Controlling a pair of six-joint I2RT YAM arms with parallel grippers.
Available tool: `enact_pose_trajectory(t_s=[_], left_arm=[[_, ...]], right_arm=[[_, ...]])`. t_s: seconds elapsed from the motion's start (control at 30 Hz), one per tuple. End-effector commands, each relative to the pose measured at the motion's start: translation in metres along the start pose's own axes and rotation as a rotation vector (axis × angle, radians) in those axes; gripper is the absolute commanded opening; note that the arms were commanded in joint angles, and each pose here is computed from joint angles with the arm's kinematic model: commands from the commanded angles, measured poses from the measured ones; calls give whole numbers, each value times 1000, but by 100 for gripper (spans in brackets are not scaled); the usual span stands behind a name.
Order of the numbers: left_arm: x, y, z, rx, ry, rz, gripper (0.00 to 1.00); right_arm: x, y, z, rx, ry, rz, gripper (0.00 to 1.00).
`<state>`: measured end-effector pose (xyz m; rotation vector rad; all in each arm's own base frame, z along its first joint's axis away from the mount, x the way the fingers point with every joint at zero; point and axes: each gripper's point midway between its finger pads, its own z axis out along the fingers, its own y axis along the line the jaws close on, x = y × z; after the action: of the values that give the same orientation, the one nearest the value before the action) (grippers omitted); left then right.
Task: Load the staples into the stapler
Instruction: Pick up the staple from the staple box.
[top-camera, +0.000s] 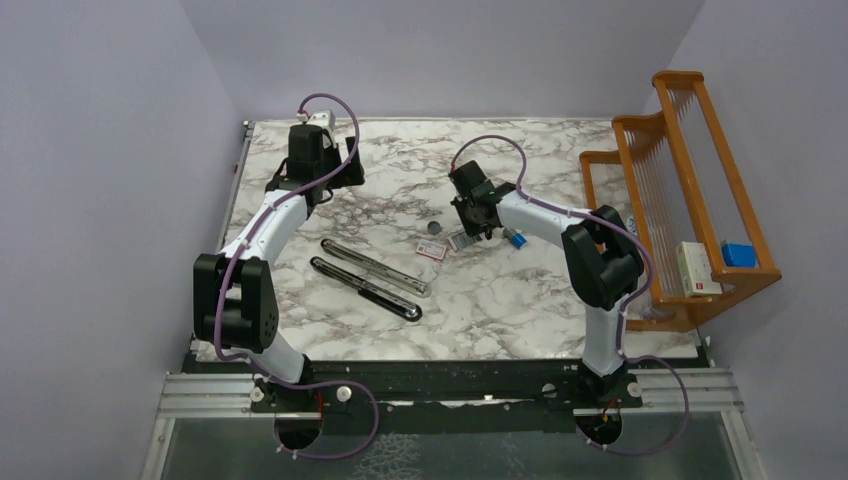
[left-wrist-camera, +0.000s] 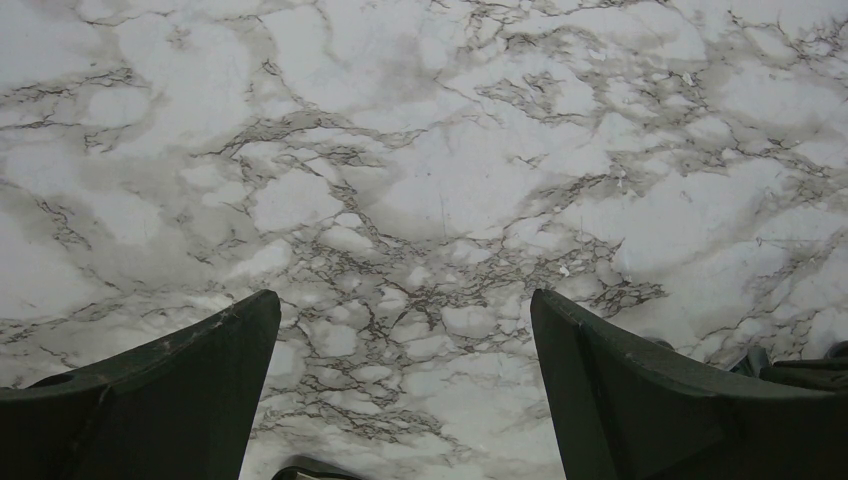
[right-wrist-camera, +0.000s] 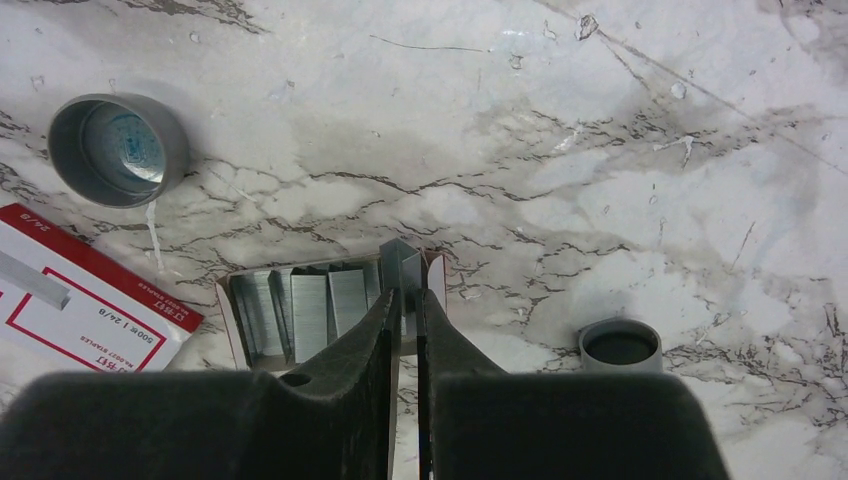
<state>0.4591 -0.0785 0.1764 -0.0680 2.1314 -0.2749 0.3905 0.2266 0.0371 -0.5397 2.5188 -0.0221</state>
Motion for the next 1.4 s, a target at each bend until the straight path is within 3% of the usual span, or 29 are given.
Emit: enact_pose_trajectory(t_s=[0.0, 0.23, 0.57, 0.77, 1.07, 1.37], left_arm=[[-15, -2, -1, 15, -29, -4, 99], [-14, -3, 0, 19, -25, -6, 99], [-14, -2, 0, 15, -28, -6, 99], [-14, -3, 0, 19, -25, -6, 99], [-13, -4, 0, 26, -23, -8, 99], [-9, -9, 2, 55, -11, -21, 99]], right_arm=[[-2, -7, 2, 27, -6, -2, 10], [-12, -9, -9, 27, -43, 8, 1], [-29, -9, -29, 6, -97, 25, 1], [-32, 7, -38, -92, -115, 25, 1], [-8, 14, -53, -162, -72, 26, 1], [53, 33, -75, -235, 3, 73, 1]])
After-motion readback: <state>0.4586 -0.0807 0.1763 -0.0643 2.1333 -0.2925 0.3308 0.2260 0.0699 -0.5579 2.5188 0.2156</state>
